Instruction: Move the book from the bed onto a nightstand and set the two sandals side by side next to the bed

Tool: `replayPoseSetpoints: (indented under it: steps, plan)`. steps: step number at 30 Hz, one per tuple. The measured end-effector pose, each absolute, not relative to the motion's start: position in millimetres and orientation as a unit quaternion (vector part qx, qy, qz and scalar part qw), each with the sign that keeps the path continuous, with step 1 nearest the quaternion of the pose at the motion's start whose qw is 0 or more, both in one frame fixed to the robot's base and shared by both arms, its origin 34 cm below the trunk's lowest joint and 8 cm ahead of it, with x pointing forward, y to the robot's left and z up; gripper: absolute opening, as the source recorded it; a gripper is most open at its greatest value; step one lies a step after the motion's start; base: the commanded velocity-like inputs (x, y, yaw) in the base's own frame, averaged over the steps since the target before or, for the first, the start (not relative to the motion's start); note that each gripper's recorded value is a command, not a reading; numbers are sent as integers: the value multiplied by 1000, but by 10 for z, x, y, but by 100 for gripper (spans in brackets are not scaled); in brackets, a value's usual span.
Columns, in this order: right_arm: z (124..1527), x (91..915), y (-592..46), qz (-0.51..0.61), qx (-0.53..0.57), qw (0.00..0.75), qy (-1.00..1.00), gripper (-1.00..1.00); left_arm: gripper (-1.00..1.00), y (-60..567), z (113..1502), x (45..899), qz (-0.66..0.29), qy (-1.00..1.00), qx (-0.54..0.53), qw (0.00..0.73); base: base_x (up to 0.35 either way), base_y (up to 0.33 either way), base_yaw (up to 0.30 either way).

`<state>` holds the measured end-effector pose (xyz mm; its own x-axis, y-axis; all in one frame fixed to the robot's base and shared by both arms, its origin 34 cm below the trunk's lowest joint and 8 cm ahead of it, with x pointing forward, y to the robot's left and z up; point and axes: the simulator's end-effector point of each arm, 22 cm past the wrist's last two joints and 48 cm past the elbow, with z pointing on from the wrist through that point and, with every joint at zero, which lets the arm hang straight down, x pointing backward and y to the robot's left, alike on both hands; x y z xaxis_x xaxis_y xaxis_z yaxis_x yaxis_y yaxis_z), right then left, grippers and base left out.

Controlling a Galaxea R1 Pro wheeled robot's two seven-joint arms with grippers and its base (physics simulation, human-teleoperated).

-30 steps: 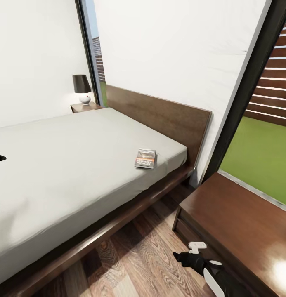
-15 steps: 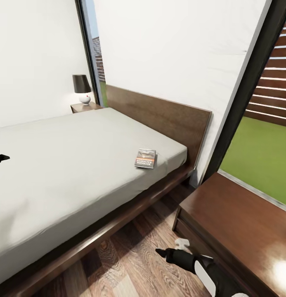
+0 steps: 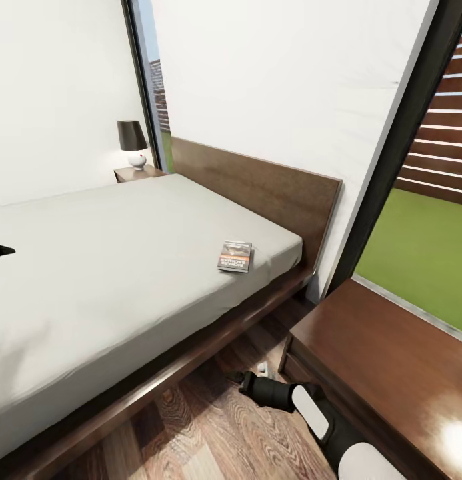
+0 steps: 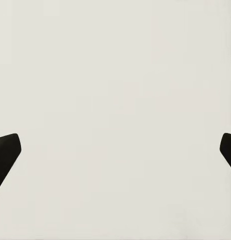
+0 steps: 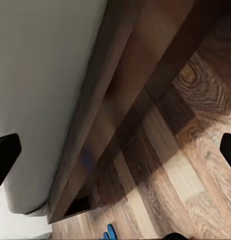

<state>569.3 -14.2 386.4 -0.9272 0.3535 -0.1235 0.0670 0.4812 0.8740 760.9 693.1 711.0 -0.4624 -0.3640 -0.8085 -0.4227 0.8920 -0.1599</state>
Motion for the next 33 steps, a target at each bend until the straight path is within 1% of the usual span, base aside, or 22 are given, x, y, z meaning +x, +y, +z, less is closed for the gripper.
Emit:
replayPoseSetpoints:
  steps: [5, 10, 15, 26, 33]
  plan:
    - [4217, 6121, -244, 537, 191, 169, 804, 100, 100, 6996, 7142, 7561, 33, 853, -234, 465, 0, 0, 0]
    - [4475, 6612, -601, 550, 274, 199, 763, 100, 100, 7025, 7157, 7518, 24, 852, -246, 462, 0, 0, 0]
    - [4687, 7022, -994, 547, 329, 224, 736, 100, 100, 6990, 7232, 7497, -2, 848, -264, 459, 0, 0, 0]
    - [5323, 7647, -1631, 579, 391, 261, 666, 100, 100, 6865, 7535, 7517, -27, 846, -270, 458, 0, 0, 0]
    - [5538, 7829, -1916, 586, 414, 270, 642, 100, 100, 6676, 7693, 7612, -36, 848, -260, 460, 0, 0, 0]
